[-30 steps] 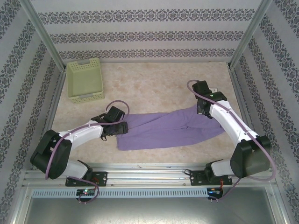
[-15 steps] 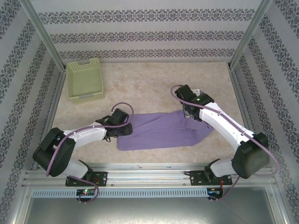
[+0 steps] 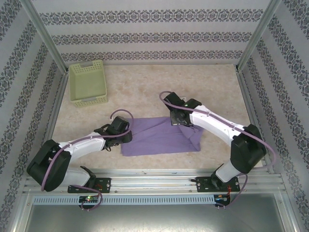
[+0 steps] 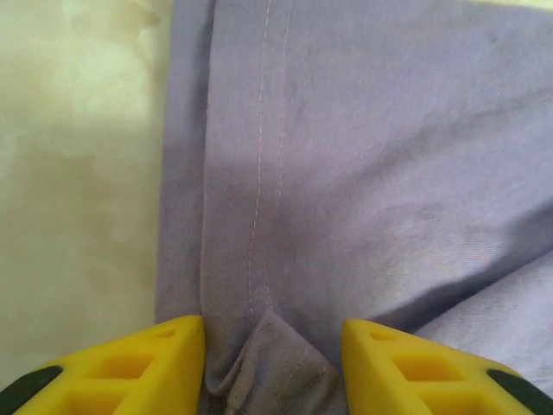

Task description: Fold the inside-out t-shirt

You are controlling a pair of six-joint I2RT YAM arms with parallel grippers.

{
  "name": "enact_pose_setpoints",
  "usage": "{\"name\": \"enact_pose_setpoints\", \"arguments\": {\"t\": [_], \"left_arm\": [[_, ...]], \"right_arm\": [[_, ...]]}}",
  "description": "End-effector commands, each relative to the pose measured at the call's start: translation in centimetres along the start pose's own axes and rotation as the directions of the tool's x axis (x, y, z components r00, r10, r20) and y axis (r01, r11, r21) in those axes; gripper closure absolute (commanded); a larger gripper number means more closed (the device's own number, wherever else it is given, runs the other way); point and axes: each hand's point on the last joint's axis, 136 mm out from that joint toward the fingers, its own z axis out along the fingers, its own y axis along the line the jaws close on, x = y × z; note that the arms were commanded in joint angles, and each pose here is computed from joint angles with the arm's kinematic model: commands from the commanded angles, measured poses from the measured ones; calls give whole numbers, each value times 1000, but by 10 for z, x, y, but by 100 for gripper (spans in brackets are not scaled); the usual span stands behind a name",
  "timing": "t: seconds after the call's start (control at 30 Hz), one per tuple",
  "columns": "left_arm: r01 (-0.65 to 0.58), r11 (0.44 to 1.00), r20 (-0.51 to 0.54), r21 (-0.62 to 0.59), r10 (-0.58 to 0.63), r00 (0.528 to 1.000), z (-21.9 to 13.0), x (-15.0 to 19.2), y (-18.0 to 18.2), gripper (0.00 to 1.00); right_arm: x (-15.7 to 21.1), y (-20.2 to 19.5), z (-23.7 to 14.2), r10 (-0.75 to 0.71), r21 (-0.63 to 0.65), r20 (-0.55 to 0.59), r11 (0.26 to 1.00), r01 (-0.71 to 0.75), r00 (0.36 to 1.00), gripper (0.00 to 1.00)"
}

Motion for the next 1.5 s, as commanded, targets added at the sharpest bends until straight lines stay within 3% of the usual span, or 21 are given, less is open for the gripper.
{"name": "enact_pose_setpoints", "arguments": {"t": [0.0, 0.3, 0.83, 1.47], "left_arm": [[-3, 999, -18, 34, 4, 1000, 8, 9, -6, 56], [-11, 998, -16, 55, 12, 1000, 11, 14, -11, 58], [14, 1000, 35, 25, -15, 999, 3, 10, 0, 60], [18, 1000, 53, 25, -20, 998, -2, 10, 3, 60]], "right_arm": [[-11, 37, -9, 42, -108, 14, 993, -40, 999, 100], [-12, 94, -15, 89, -311, -31, 946, -94, 996, 100], [8, 183, -23, 122, -487, -87, 861, -149, 989, 100], [13, 218, -16, 139, -510, -113, 842, -177, 984, 100]]}}
